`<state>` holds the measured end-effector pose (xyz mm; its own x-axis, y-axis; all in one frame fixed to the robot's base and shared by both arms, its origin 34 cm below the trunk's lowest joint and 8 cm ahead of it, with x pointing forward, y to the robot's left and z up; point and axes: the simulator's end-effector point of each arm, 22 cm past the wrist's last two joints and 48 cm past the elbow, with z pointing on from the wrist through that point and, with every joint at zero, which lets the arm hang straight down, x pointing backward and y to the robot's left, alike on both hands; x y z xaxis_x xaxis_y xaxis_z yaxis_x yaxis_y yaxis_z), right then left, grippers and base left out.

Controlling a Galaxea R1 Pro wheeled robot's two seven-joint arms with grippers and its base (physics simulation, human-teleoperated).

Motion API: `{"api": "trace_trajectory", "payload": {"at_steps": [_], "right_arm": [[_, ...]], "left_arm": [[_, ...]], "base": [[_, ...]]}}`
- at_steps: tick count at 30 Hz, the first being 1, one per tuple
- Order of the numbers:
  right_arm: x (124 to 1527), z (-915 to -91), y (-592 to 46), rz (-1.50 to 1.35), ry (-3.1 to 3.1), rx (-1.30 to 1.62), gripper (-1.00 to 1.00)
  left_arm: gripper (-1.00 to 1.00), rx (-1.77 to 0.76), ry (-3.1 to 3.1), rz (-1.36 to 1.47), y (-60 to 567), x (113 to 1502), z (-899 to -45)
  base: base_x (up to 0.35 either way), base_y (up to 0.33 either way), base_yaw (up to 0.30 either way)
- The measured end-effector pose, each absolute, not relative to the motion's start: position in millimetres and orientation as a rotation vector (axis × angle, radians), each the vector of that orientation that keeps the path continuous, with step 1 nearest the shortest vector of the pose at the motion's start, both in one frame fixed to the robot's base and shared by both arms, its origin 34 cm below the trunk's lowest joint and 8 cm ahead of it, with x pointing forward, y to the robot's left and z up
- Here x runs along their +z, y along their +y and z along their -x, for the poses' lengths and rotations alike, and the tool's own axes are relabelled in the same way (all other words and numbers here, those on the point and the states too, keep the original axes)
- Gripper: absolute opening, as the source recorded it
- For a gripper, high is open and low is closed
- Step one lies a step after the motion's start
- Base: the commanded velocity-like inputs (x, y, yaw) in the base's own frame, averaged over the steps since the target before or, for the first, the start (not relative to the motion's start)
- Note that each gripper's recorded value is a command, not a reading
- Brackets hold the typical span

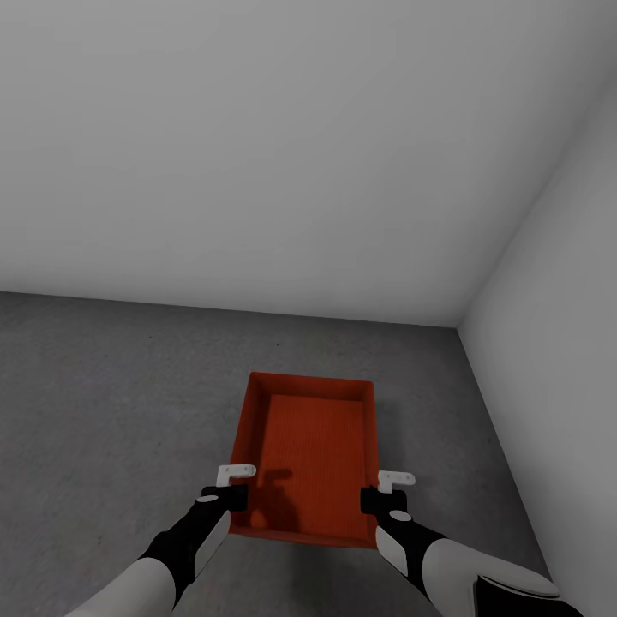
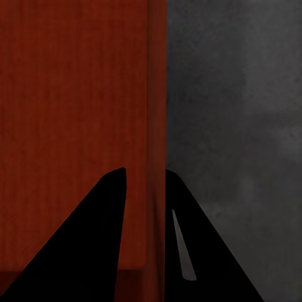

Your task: Move the two storage containers from the living room to the garage. In the garage, place one container on the floor and stack the other container on top of it (either order is fine).

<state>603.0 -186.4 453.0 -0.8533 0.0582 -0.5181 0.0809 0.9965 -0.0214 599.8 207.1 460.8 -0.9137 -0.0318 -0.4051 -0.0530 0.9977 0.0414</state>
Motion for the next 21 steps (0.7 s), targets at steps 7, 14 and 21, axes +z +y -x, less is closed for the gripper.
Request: {"api": "trace_trajectory", "payload": {"at_steps": [7,14,21], "right_arm": [[453.0,-603.0,-186.5,-0.097,2.596,-0.057,-1.0],[453.0,-603.0,-186.5,-0.097,2.596,-0.057,-1.0],[447.7,-602.5,-186.7,-0.097,2.596,-0.058,-1.0]], "left_arm": [[-1.0,0.071,2.724,0.061,207.1,460.7,-599.8],[-1.0,0.071,2.724,0.061,207.1,460.7,-599.7],[-1.0,0.071,2.724,0.061,206.9,455.4,-599.3]], "base": [[0.0,0.0,0.0],[0.0,0.0,0.0],[0.0,0.0,0.0]]}}
